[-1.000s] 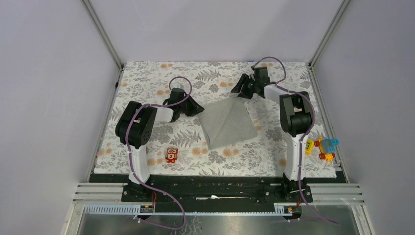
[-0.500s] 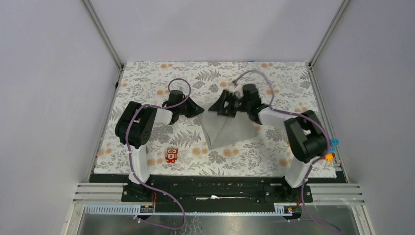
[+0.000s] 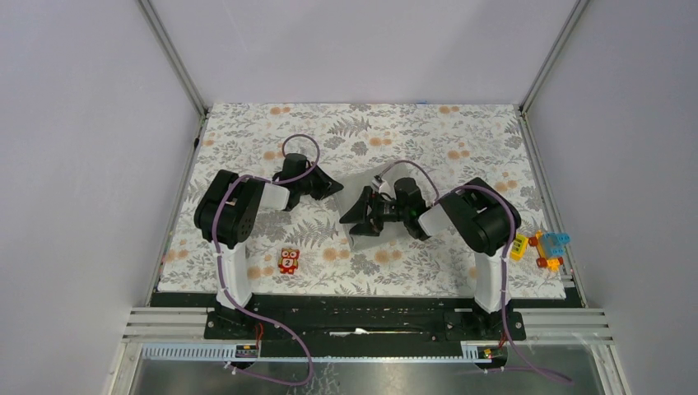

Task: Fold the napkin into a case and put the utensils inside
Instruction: Smooth out the upper triangle-folded napkin at the center of the board, then pick up the upper triangle-folded napkin from the center of the board.

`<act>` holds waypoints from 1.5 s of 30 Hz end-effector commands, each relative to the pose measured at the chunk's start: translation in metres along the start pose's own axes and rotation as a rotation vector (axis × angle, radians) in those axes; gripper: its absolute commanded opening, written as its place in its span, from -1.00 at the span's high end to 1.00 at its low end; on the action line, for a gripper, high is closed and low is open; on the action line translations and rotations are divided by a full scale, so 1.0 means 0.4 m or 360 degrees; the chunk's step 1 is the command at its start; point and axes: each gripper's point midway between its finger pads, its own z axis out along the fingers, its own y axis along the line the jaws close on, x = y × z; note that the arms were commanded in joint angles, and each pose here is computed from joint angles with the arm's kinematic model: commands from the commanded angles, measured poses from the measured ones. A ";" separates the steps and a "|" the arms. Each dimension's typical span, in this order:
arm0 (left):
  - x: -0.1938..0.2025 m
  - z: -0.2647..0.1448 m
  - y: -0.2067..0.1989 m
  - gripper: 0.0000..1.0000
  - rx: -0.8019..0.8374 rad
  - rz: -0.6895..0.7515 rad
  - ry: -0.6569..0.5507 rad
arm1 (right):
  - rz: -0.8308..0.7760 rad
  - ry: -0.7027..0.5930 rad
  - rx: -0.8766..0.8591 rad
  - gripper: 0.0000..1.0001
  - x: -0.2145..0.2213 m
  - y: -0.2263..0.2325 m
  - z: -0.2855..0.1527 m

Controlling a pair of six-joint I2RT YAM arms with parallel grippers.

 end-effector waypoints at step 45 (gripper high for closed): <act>-0.011 -0.004 0.020 0.89 0.0062 -0.0053 0.0043 | -0.1192 0.0080 0.2017 0.06 0.055 -0.002 -0.102</act>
